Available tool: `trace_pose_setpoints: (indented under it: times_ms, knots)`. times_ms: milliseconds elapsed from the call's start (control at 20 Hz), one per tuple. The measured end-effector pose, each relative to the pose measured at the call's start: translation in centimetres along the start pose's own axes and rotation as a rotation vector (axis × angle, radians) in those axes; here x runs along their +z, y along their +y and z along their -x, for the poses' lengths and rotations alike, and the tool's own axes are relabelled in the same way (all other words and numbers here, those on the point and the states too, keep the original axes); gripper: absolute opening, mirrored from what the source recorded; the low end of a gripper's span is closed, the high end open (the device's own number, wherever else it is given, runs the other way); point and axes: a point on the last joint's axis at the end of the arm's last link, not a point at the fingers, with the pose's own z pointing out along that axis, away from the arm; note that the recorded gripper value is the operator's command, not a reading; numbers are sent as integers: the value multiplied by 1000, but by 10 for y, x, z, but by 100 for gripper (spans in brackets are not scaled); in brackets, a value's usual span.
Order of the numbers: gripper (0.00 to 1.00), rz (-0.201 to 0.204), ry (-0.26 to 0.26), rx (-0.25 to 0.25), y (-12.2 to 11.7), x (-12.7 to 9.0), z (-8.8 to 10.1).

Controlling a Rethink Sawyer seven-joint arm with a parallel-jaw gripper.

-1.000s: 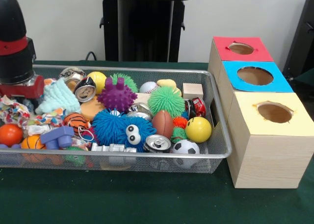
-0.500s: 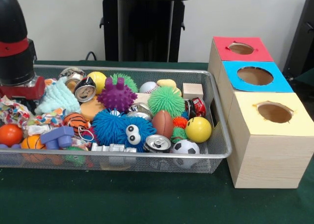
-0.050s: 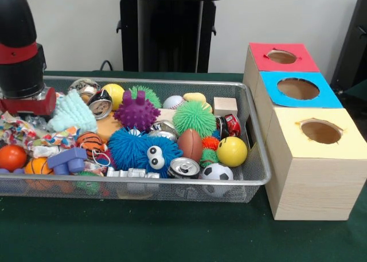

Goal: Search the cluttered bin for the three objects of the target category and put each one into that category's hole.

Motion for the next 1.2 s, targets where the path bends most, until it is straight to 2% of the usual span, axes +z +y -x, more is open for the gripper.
trace_pose_setpoints:
  times_ms: [750,1200]
  knots:
    - [100,-11,-3,-17,5,-13,1]
    - [100,-25,-7,-26,3,-31,-3]
